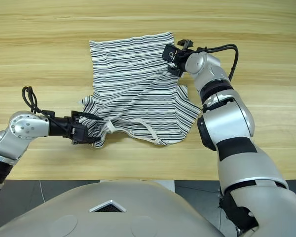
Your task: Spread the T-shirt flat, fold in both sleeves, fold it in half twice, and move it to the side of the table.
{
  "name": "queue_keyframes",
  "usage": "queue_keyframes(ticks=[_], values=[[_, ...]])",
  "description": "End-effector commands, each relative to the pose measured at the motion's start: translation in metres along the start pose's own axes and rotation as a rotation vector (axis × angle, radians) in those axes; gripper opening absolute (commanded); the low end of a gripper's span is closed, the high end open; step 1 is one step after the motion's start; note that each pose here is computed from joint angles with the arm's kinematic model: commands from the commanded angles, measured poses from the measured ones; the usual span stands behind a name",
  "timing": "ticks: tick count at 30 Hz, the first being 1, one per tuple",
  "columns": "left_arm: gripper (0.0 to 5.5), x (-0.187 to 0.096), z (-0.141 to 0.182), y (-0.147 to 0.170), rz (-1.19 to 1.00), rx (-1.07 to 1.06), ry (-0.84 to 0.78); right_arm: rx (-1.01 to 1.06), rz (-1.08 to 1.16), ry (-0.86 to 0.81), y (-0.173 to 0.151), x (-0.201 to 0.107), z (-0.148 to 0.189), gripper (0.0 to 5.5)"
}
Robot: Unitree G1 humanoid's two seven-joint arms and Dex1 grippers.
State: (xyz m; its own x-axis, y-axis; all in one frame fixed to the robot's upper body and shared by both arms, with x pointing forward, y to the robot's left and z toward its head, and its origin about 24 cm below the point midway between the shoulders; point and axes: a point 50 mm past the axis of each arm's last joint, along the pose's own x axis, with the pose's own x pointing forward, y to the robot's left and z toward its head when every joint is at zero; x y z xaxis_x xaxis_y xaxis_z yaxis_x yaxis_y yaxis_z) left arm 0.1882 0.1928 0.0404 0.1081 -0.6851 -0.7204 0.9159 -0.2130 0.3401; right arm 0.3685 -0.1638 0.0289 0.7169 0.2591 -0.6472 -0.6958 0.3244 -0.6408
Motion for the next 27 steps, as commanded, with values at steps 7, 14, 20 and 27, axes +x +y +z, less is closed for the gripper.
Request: queue_keyframes(ticks=[7, 14, 20, 27], values=[[3.64, -0.023, 0.009, -0.006, -0.058, -0.013, 0.009, 0.015, 0.122, 0.145, 0.038, 0.000, -0.037, 4.05], [3.64, -0.027, 0.036, 0.014, 0.019, -0.055, -0.161, -0.076, -0.079, -0.070, -0.002, 0.002, 0.012, 4.05], [3.64, -0.023, 0.039, 0.018, 0.037, -0.075, -0.172, -0.214, -0.161, -0.137, -0.028, -0.003, 0.038, 4.05], [3.64, -0.002, -0.018, 0.062, 0.345, -0.199, 0.039, -0.239, -0.128, -0.124, -0.029, -0.005, 0.032, 4.05]])
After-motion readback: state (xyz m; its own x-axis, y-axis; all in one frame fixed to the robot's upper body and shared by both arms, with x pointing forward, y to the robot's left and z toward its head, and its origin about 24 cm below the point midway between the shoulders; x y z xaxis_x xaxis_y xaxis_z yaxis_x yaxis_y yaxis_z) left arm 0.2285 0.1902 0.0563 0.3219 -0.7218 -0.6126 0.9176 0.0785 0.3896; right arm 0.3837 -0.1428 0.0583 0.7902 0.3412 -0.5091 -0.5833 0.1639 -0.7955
